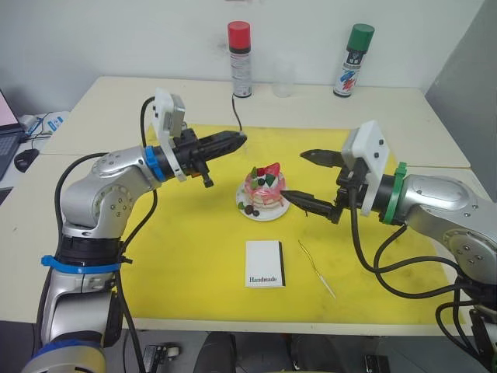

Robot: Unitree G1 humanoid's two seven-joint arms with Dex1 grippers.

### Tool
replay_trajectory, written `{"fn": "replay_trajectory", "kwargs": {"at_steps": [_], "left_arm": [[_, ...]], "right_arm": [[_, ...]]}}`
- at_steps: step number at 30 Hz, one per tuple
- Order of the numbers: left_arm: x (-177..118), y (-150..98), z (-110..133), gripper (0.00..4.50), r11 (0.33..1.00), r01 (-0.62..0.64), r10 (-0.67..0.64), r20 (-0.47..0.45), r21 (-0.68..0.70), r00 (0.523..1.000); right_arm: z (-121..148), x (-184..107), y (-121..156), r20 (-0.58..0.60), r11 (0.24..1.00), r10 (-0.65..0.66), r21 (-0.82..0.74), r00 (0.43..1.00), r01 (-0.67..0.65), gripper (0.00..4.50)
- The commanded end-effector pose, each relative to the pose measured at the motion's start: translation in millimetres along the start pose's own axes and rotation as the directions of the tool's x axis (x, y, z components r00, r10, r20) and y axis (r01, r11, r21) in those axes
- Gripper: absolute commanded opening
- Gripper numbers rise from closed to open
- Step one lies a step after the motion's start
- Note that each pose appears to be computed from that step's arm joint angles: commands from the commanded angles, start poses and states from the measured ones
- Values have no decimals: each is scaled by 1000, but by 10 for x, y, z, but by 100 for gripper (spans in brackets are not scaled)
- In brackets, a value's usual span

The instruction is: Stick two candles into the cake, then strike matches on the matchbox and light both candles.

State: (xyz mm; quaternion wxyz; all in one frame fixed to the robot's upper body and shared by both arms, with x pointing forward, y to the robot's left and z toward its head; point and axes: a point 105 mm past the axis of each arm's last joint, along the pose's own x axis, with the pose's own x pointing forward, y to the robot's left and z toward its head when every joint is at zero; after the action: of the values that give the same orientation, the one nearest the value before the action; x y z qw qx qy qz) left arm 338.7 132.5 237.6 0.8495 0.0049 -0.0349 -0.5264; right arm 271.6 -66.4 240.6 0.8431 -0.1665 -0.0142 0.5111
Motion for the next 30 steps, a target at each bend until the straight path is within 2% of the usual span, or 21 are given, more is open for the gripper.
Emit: {"fn": "replay_trajectory", "kwargs": {"at_steps": [1,6,17,30], "left_arm": [[-25,-45,-113,0,999,38,-39,-28,-9,999],[9,-62,-254,0,998,48,-50,-37,-28,998],[149,42,-230,0,1000,13,-14,12,19,1000],[256,90,-273,0,1000,-3,3,35,9,999]], "right_arm": [[59,31,95,2,998,41,-40,999,-41,446],[-41,29,60,-40,998,25,-56,999,-27,446],[-233,-39,11,-122,997,-34,-77,992,24,446],[-255,-34,44,-127,997,-39,-68,991,30,446]]}}
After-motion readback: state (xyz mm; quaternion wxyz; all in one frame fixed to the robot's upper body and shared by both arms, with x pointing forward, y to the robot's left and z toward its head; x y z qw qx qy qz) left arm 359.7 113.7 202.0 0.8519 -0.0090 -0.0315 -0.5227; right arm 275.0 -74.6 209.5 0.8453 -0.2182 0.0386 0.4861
